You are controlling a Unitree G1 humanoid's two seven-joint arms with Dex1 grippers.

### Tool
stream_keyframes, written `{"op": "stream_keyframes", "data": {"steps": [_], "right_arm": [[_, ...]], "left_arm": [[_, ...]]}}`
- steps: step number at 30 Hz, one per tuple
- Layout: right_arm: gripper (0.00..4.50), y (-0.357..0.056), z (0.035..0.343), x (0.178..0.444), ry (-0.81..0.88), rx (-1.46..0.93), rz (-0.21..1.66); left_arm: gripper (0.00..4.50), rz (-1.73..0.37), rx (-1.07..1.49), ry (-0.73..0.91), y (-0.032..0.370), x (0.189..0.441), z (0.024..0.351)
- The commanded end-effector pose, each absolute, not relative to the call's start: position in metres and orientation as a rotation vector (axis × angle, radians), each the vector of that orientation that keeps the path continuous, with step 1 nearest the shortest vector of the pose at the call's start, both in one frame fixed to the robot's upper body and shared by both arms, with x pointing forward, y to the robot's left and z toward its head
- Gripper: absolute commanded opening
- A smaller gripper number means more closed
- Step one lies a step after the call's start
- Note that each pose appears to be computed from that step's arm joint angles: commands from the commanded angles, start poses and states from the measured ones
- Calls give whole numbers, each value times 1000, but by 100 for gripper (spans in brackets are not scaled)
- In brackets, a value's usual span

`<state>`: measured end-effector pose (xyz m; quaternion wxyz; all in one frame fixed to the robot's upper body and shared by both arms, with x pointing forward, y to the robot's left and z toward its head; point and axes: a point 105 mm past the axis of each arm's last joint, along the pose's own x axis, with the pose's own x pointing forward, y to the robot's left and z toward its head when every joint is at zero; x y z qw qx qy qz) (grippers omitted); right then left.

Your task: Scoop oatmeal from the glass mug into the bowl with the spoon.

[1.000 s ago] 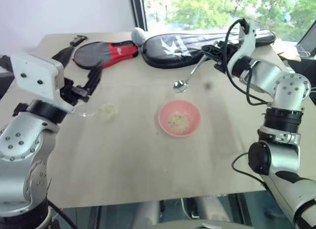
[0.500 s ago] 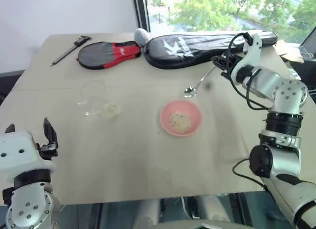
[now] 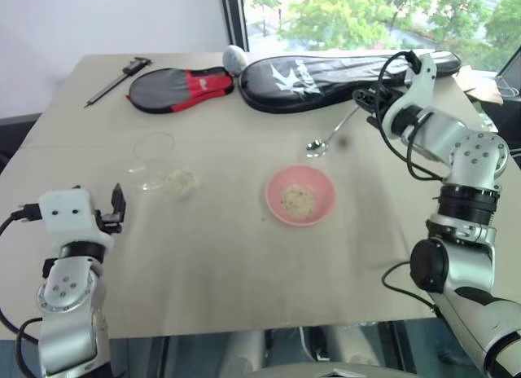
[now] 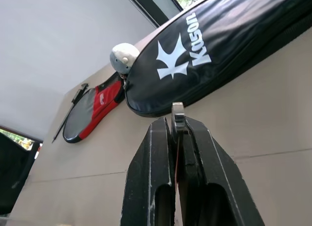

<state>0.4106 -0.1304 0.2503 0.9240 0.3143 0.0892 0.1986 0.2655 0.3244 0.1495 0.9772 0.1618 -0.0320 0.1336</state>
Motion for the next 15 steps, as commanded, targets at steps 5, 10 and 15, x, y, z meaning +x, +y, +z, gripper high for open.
{"op": "stream_keyframes", "data": {"steps": [5, 10, 15], "right_arm": [[0, -140, 285, 402, 56, 632, 412], [0, -145, 286, 399, 45, 629, 401], [0, -146, 284, 400, 46, 628, 396]], "left_arm": [[315, 137, 379, -93, 313, 287, 154], [315, 80, 402, -79, 308, 293, 150], [315, 77, 395, -84, 310, 307, 150]]}}
